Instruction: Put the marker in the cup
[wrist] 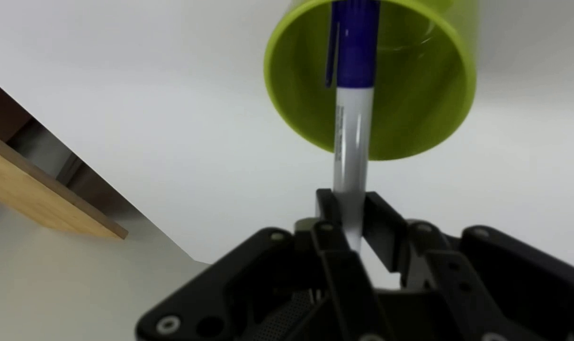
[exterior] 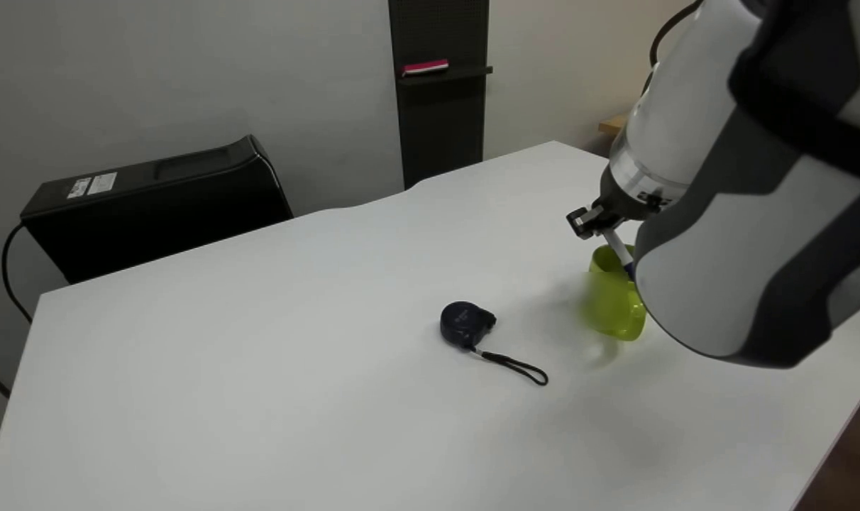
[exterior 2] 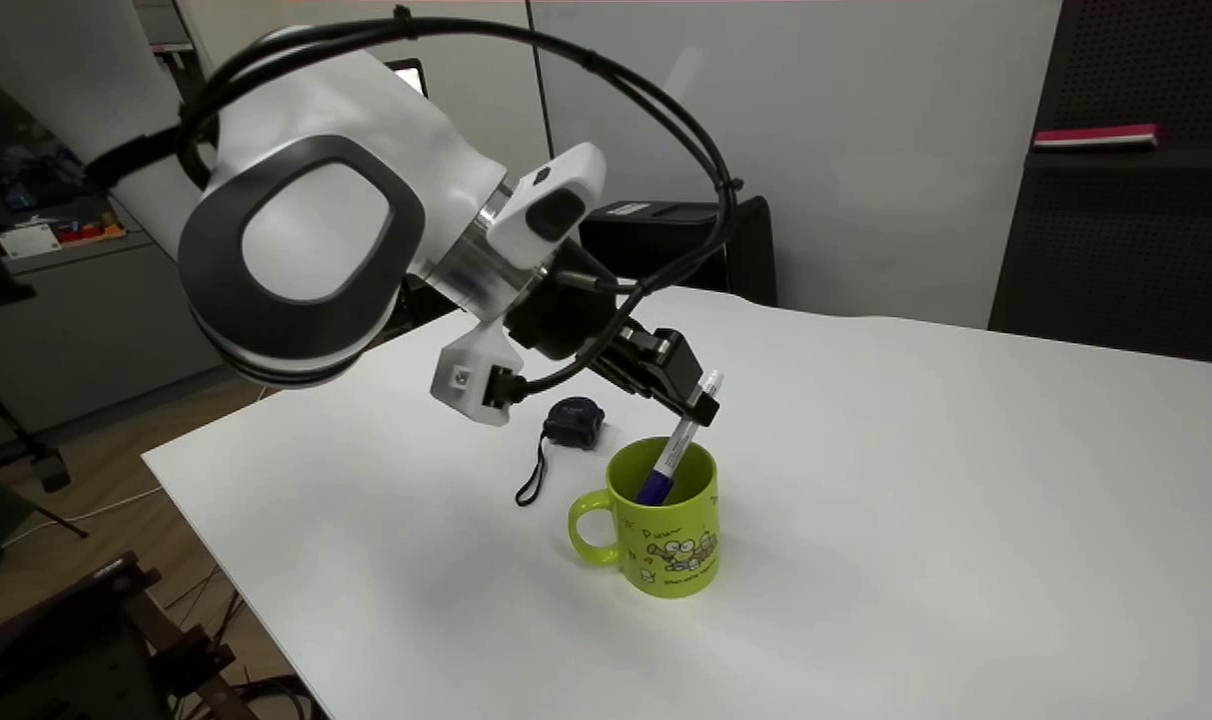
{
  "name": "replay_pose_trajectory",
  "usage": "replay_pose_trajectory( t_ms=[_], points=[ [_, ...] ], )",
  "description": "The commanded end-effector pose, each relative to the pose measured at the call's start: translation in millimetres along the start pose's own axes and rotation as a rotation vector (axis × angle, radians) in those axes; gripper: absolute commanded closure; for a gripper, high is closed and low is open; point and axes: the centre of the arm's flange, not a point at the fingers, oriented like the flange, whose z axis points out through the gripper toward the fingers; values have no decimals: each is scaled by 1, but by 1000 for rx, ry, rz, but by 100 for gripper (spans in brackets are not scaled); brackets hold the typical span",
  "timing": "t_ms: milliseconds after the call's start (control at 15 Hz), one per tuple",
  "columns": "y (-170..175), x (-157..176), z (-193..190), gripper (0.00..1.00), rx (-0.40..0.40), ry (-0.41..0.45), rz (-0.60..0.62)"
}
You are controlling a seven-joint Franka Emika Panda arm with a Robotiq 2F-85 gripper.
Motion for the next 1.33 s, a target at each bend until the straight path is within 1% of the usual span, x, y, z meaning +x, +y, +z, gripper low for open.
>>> replay_pose_trajectory(
  t_ms=[0, 200, 267, 333, 400, 600, 867, 933, 1133, 1267],
  points=[
    [4, -10, 11, 95, -10, 6, 5],
    [4, -12, 13, 95, -15, 0, -5],
    [4, -12, 14, 54, -14, -4, -3],
    [4, -11, 14, 54, -14, -9, -7],
    [5, -11, 15, 49, -14, -15, -7],
    [7, -11, 19, 27, -23, -30, -10],
    [13, -2, 20, 2, -41, -34, -17],
    [14, 1, 19, 0, -43, -35, -19],
    [22, 21, 14, 0, -38, -24, -20],
    [30, 36, 14, 0, -29, -34, -21]
  ],
)
